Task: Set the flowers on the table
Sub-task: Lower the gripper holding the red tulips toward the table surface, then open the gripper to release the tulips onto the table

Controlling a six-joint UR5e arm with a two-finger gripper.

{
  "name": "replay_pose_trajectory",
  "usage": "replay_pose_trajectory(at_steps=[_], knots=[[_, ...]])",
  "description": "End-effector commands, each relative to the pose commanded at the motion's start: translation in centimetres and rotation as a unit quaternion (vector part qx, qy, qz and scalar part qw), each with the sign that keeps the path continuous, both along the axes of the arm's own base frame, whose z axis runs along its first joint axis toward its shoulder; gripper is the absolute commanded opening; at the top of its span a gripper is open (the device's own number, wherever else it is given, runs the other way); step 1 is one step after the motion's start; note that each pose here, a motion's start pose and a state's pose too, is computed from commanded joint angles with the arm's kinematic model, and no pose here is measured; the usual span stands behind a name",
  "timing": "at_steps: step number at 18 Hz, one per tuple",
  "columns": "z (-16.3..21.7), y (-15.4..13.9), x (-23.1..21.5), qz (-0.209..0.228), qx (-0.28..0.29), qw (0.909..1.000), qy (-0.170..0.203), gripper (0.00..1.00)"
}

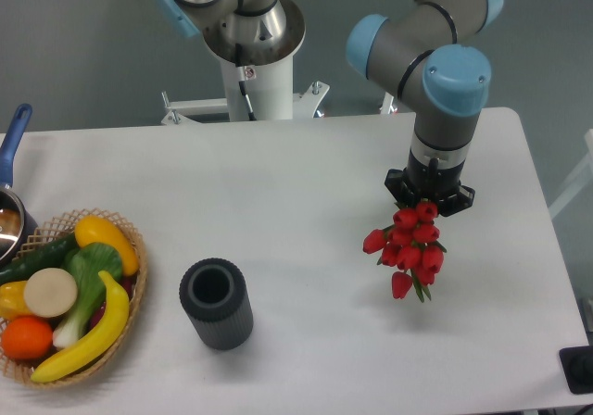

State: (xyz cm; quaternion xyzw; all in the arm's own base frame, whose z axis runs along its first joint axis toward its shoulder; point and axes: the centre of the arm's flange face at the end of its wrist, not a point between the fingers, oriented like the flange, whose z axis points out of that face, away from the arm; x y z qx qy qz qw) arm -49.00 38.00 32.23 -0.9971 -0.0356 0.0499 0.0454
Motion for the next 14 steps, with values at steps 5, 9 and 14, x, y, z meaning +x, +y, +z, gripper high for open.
replay_pose_trajectory(at_steps=[5,9,14], knots=[[-0.8,0.1,0.0,0.000,-0.003,1.0000,-0.008,0.14],[-2.2,1.1,0.7,-0.011,-0.021,0.9997,-0.012,0.25],[-3.1,1.3,0.8,-0.011,-0.024,0.9995,-0.018,1.00]])
